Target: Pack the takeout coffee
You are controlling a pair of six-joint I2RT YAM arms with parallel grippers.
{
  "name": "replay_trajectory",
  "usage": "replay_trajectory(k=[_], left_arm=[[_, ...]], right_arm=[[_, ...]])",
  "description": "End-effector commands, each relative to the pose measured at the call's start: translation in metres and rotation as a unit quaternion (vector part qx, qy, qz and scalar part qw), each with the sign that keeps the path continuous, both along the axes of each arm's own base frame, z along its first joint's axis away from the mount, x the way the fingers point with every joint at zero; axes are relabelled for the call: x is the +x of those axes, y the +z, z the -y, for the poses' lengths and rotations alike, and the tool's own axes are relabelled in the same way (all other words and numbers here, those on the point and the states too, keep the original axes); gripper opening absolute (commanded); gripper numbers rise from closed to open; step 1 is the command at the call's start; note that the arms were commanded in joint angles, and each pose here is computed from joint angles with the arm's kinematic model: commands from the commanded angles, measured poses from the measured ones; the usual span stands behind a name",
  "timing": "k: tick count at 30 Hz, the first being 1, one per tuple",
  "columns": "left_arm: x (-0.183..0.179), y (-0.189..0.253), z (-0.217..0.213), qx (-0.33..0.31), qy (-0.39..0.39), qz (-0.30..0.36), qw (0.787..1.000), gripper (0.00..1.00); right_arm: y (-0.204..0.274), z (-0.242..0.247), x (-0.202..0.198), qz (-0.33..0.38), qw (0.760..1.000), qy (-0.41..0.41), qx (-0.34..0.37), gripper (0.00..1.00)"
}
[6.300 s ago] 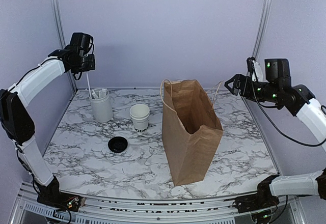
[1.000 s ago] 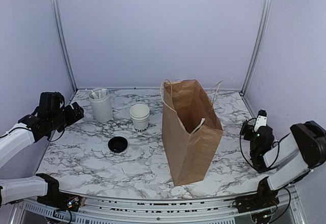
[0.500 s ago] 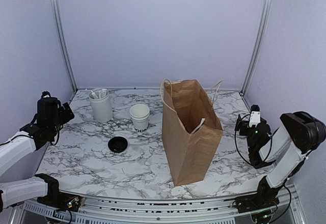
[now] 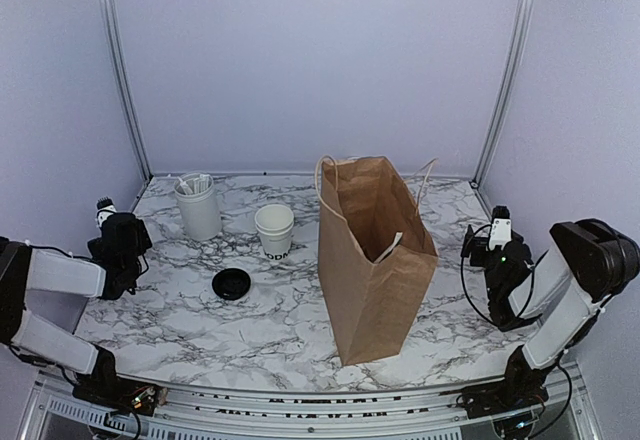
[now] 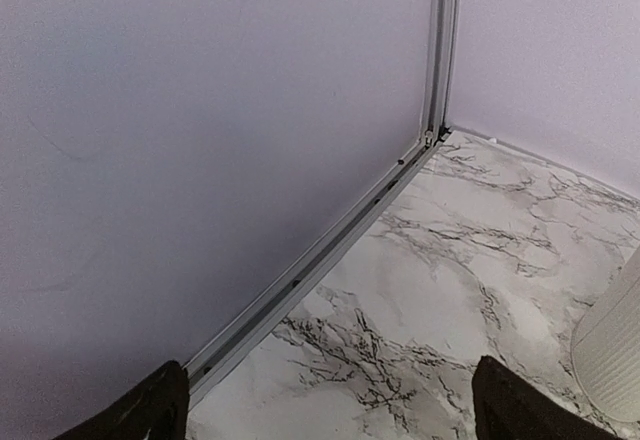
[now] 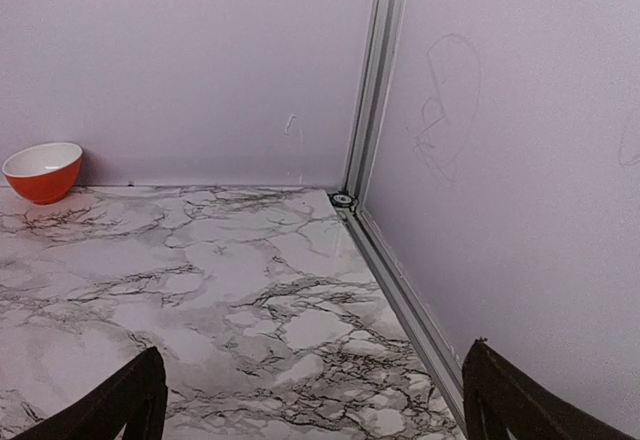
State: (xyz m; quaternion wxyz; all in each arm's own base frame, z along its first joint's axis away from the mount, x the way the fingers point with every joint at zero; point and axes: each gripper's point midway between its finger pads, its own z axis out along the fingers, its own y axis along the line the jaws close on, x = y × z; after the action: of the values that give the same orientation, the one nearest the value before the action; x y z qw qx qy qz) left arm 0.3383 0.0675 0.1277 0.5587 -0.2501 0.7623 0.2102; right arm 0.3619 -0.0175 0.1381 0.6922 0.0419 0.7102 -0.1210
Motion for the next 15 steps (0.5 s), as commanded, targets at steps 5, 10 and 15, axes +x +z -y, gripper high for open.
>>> replay_trajectory(k=[5,10,15], left_arm=[[0.016,0.015,0.012,0.023,-0.063,0.068,0.995,0.99],[0.022,0.018,0.032,0.035,-0.135,0.072,0.988,0.99],[0.031,0.011,0.041,0.051,-0.172,0.062,0.982,0.99]], right_arm=[[0.013,0.003,0.005,0.022,1.000,-0.003,0.003,1.00],[0.013,0.003,0.005,0.022,1.000,-0.004,0.003,1.00],[0.012,0.002,0.005,0.021,1.000,-0.003,0.003,1.00]])
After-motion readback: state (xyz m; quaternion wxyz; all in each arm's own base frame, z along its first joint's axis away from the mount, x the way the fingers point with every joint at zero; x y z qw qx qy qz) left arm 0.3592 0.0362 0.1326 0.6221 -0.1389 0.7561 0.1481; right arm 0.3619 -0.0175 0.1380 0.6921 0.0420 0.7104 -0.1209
